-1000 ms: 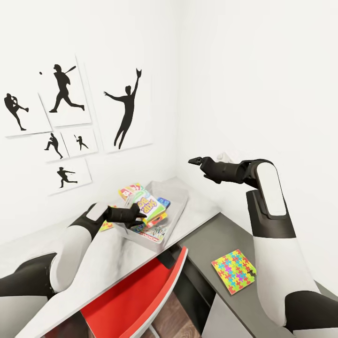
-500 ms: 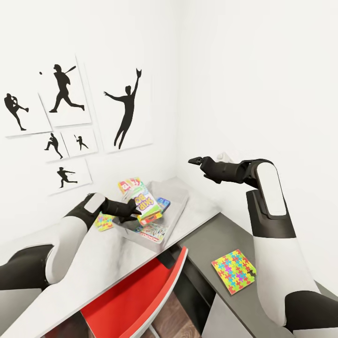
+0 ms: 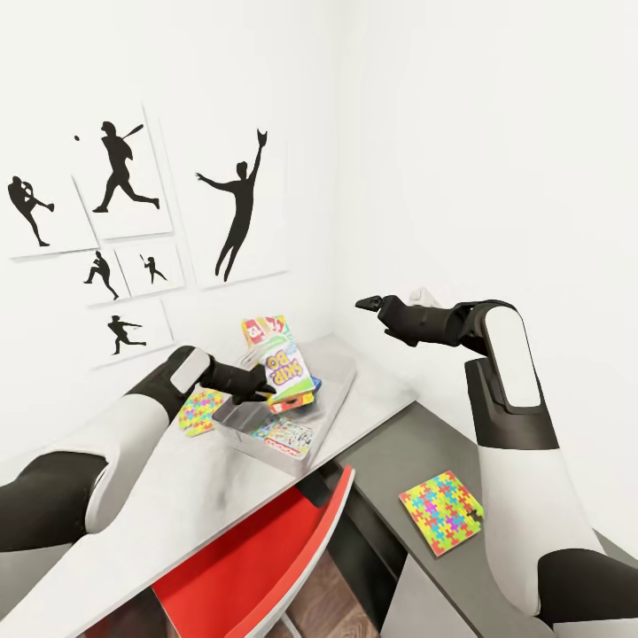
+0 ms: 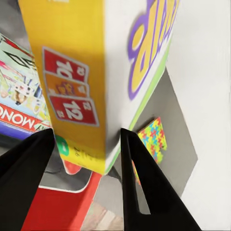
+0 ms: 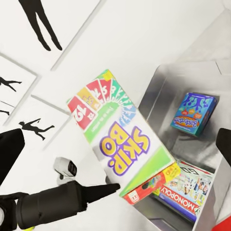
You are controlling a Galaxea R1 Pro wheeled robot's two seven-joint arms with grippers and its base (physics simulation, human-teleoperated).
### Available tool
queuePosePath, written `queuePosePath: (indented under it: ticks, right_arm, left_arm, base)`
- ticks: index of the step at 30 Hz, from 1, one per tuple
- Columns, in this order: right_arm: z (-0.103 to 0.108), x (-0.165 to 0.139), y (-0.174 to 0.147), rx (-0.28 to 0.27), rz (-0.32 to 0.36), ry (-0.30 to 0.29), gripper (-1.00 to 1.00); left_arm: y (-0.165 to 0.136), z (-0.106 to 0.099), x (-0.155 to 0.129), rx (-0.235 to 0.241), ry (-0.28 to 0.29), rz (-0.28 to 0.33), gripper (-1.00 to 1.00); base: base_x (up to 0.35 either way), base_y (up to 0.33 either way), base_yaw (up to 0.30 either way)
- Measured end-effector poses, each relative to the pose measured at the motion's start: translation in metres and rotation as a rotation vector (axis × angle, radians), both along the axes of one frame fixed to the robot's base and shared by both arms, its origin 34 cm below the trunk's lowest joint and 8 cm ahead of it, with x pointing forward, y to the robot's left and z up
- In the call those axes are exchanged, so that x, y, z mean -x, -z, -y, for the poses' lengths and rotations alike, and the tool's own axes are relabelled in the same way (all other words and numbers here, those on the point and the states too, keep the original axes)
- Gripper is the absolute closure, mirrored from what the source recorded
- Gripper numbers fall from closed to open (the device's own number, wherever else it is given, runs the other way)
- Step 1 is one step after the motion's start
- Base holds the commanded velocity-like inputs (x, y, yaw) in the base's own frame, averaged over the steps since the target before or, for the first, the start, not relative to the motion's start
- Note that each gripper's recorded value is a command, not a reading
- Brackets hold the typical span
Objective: Put all the toys in the child's room - the three board games (two on the bed and one on the table), the two jigsaw puzzles on the table, and the tennis ball on the table - inside the toy box on the table in the child's room.
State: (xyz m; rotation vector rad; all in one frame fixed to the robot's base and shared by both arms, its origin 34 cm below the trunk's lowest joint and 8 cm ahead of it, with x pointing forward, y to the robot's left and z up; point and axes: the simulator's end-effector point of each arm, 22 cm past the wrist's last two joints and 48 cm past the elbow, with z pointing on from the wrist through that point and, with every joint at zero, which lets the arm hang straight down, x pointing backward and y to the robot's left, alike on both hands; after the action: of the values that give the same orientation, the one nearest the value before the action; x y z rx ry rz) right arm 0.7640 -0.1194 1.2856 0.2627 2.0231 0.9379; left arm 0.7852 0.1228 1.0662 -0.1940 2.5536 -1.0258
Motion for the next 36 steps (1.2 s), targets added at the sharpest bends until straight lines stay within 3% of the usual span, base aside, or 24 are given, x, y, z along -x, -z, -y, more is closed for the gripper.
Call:
queuePosePath:
  ticks: [2, 5, 10, 20, 31, 36]
  right_arm:
    - [0.000, 0.000, 0.000, 0.000, -0.001, 0.000, -1.00]
    - [0.000, 0.000, 0.000, 0.000, -0.001, 0.000, -1.00]
    - [0.000, 0.000, 0.000, 0.000, 0.000, 0.000, -1.00]
    - [-0.005, 0.001, -0.001, -0.006, 0.000, -0.008, -1.00]
    - [-0.011, 0.002, -0.002, -0.013, 0.000, -0.016, -1.00]
    - [-0.011, 0.002, -0.002, -0.013, 0.001, -0.016, -1.00]
  left_arm:
    - [0.002, 0.007, 0.006, -0.018, 0.057, 0.015, 1.00]
    - [0.004, 0.008, 0.010, -0.027, 0.086, 0.022, 1.00]
    - [0.008, -0.005, 0.010, -0.054, 0.093, 0.024, 1.00]
    - [0.024, -0.023, 0.018, -0.155, 0.149, 0.025, 1.00]
    - [0.015, -0.011, 0.025, -0.067, 0.192, 0.033, 1.00]
    - [0.002, -0.009, 0.028, 0.008, 0.209, 0.047, 1.00]
  base:
    - [0.000, 0.000, 0.000]
    - [0.000, 0.000, 0.000]
    - [0.000, 0.000, 0.000]
    - [0.000, 0.000, 0.000]
    - [0.000, 0.000, 0.000]
    - [0.000, 0.000, 0.000]
